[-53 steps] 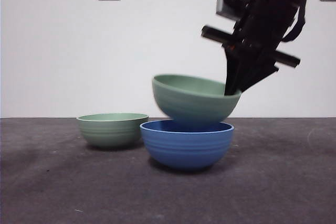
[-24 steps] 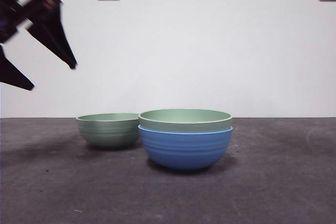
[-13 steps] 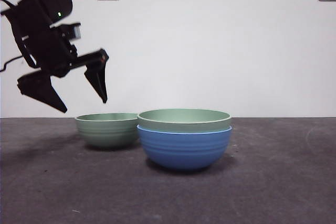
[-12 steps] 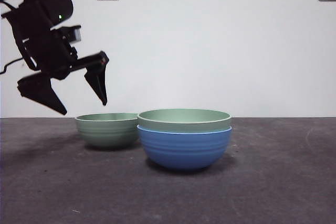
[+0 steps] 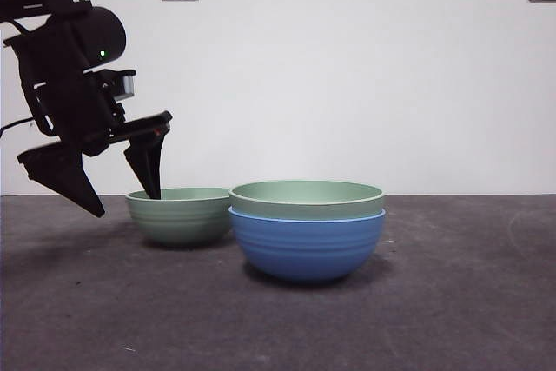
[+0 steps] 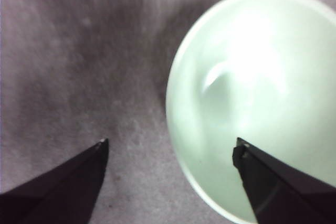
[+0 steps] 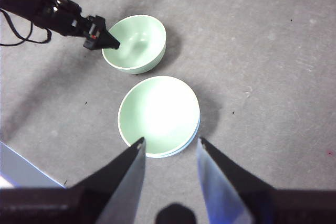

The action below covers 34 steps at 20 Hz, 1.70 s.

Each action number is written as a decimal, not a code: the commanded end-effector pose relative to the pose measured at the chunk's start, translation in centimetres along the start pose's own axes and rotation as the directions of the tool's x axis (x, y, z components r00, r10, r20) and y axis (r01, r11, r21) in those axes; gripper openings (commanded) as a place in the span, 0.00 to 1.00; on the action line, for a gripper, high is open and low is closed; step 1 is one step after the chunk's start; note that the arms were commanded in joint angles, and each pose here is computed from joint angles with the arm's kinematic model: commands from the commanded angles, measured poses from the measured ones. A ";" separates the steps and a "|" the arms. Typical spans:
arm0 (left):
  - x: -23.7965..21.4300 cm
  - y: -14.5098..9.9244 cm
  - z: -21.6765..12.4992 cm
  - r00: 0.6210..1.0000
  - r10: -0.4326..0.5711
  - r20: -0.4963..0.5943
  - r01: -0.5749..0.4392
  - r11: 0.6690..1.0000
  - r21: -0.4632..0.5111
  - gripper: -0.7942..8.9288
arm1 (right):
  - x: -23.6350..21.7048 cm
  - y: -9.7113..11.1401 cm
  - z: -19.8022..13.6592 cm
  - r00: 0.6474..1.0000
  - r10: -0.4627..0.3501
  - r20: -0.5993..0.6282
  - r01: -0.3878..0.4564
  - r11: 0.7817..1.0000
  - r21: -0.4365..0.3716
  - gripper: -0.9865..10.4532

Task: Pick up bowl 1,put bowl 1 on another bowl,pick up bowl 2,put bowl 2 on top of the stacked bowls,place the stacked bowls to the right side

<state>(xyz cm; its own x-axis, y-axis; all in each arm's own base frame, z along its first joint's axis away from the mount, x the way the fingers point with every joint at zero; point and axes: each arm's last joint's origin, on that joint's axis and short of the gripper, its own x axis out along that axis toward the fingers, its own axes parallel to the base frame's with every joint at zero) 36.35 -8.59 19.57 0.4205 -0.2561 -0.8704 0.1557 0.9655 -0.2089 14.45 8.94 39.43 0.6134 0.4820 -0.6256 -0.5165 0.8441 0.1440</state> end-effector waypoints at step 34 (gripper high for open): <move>-5.2 -13.3 -2.8 0.974 -0.224 -0.021 0.217 0.912 0.349 0.07 | 0.0 -0.1 -0.6 0.998 -0.008 -0.055 0.008 1.000 -0.003 0.23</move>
<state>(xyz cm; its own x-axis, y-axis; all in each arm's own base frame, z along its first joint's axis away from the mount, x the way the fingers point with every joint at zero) 29.42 -19.76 25.61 0.3529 -0.4613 -0.8140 0.5369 0.8123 -0.2277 14.14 8.75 39.02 0.5822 0.4635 -0.6680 -0.5095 0.8482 0.1444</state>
